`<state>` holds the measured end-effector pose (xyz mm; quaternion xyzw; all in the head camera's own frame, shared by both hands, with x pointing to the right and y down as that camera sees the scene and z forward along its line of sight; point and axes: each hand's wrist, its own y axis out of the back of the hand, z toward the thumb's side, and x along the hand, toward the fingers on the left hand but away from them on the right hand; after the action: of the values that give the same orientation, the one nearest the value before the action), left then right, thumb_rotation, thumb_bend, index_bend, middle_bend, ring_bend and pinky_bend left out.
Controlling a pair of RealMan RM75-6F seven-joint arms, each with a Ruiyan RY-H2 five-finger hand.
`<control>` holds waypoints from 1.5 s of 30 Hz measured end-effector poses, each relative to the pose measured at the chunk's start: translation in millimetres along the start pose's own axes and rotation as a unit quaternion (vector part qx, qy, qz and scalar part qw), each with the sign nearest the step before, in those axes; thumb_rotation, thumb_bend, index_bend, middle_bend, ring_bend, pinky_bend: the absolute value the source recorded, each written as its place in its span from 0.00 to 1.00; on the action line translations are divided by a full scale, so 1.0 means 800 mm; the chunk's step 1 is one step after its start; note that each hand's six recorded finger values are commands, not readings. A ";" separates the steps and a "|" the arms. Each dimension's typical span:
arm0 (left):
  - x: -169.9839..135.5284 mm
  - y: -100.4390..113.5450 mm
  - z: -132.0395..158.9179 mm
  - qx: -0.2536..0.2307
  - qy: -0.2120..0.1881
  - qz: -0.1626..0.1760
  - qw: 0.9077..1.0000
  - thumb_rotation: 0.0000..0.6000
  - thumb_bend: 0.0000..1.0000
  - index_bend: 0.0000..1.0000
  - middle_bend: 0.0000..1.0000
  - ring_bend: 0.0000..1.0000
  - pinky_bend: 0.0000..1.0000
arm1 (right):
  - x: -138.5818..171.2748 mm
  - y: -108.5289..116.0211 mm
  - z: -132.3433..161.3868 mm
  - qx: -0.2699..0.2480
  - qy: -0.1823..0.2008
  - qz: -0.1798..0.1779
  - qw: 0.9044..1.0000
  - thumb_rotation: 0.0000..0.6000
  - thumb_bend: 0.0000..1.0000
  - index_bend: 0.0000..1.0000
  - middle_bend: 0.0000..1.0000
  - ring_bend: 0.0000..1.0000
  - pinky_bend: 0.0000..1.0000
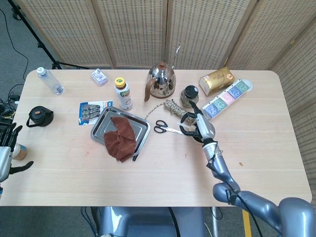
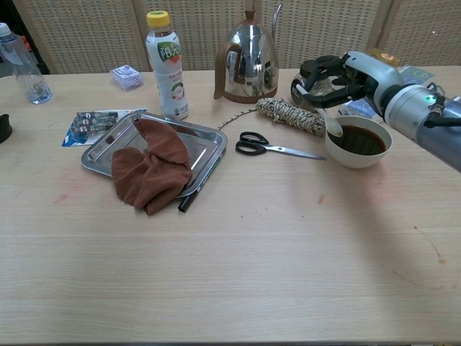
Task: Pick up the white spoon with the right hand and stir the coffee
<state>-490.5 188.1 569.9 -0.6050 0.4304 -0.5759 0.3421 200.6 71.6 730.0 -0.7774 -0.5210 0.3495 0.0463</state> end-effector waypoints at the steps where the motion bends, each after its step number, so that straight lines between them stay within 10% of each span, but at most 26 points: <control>1: 0.000 0.000 0.000 0.000 0.000 0.000 1.000 1.00 0.00 0.00 0.00 0.00 0.00 | 0.000 0.001 0.000 -0.002 0.002 -0.001 1.000 1.00 0.45 0.59 0.00 0.00 0.01; 45: 0.003 -0.011 0.004 0.012 0.002 -0.008 1.000 1.00 0.00 0.00 0.00 0.00 0.00 | 0.003 0.044 -0.070 -0.007 -0.042 -0.027 0.999 1.00 0.45 0.59 0.00 0.00 0.01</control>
<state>-486.5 189.3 578.7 -0.6033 0.4195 -0.5847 0.3438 261.7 73.8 755.7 -0.7479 -0.5455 0.3772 0.0283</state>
